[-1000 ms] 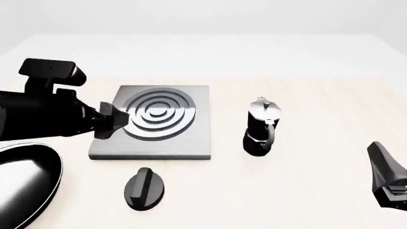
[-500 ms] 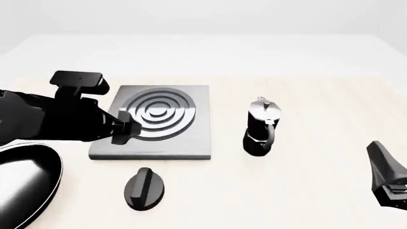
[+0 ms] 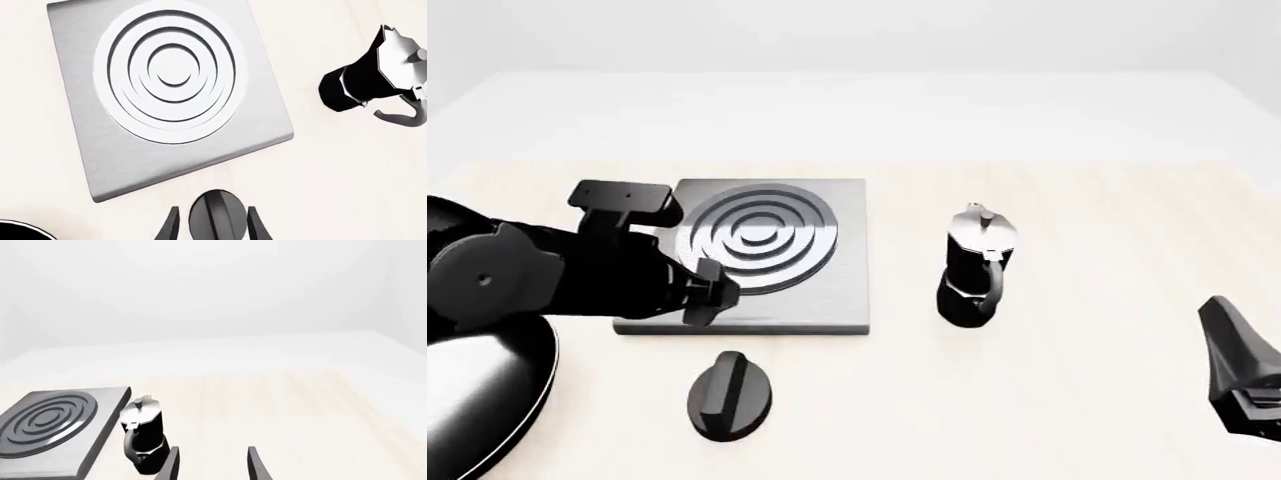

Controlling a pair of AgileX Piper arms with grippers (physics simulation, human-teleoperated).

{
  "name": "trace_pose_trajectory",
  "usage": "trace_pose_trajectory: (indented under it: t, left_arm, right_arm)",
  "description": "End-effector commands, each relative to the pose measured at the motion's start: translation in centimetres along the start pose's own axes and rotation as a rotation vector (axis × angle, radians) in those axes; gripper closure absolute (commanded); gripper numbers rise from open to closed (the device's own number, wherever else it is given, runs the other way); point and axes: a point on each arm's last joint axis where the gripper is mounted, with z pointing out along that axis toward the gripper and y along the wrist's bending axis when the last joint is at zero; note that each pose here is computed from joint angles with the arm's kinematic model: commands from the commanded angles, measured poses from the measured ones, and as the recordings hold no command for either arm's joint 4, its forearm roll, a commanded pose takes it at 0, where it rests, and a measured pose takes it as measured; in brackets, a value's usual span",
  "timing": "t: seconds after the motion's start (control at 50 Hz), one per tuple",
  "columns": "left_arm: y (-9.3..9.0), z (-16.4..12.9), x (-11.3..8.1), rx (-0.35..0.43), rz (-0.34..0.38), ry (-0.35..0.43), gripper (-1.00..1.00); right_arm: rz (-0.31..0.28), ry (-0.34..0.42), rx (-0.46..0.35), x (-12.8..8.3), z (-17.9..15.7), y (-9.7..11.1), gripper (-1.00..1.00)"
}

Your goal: Turn on the stove and put the moka pot on it.

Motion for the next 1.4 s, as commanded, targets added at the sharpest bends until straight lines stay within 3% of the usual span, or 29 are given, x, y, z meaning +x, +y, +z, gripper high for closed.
trace_pose_trajectory:
  t: [0.02,0.5,0.84,1.4]
  left_arm:
    - [-0.3,0.8,0.8,0.009,-0.002,0.016,-1.00]
    - [0.4,3.1,2.6,-0.004,-0.026,0.041,-1.00]
    - [0.2,5.4,4.6,-0.001,-0.047,0.090,-1.00]
    - [-0.5,7.7,6.3,0.009,-0.060,0.137,-1.00]
  right_arm:
    - [0.008,-0.003,0.000,0.0,0.0,0.0,-1.00]
    - [0.011,-0.016,0.013,-0.1,-0.3,-0.1,-1.00]
    - [0.017,-0.017,0.015,0.0,-0.4,-0.1,-1.00]
    - [0.030,-0.021,0.014,0.0,-0.5,-0.1,-1.00]
